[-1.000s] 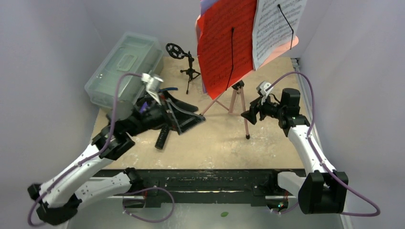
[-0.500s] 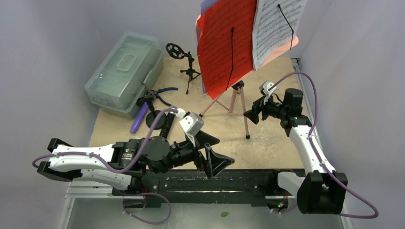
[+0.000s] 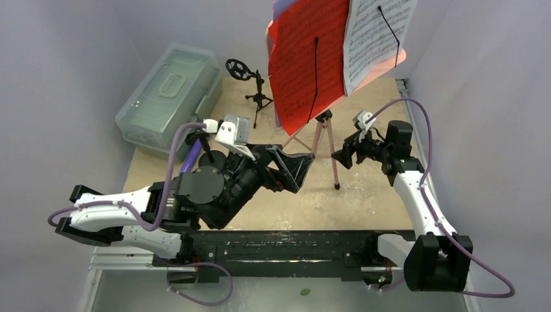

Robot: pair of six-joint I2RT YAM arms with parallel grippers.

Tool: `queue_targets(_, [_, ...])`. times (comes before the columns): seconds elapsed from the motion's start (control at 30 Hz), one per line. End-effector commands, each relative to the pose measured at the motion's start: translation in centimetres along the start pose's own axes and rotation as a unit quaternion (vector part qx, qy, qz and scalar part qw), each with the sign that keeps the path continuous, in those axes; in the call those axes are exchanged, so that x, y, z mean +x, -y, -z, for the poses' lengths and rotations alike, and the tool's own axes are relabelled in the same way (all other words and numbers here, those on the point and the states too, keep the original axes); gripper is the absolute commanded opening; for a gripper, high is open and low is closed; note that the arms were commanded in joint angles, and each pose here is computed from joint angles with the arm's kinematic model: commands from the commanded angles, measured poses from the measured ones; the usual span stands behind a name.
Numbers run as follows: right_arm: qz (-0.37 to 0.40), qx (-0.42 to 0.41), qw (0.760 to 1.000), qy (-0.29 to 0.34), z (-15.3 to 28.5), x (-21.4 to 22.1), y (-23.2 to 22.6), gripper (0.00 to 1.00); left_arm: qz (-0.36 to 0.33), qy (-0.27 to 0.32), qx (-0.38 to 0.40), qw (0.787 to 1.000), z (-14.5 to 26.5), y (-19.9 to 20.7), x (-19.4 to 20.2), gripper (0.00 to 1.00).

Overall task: Pack up the instrument practice props
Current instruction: Pick up the sheet music from the music stand.

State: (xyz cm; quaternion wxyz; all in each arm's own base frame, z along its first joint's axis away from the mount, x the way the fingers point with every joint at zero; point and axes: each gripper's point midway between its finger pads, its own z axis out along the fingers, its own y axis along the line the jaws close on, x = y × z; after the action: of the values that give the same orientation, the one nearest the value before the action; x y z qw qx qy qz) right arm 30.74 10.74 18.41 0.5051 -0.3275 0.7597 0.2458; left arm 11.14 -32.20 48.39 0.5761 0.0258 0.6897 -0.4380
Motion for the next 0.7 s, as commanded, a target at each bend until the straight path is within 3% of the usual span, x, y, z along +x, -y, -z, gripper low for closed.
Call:
queue_targets(0.0, [0.030, 0.001, 0.999, 0.027, 0.6, -2.6, 0.1, 0.79, -0.027, 0.049, -0.069, 0.996, -0.5, -1.7, -2.2, 0.90])
queue_targets(0.27, [0.028, 0.001, 0.999, 0.026, 0.6, -2.5, 0.1, 0.79, -0.045, 0.067, -0.099, 0.992, -2.8, -2.6, -2.1, 0.80])
queue_targets(0.4, [0.028, 0.002, 0.999, 0.026, 0.6, -2.5, 0.2, 0.79, -0.026, 0.055, -0.092, 0.994, -5.2, -3.6, -1.8, 0.79])
queue_targets(0.67, [0.028, 0.003, 0.999, 0.027, 0.7, -2.6, 0.3, 0.79, -0.020, 0.065, -0.103, 0.992, -5.7, -4.1, -2.0, 0.77])
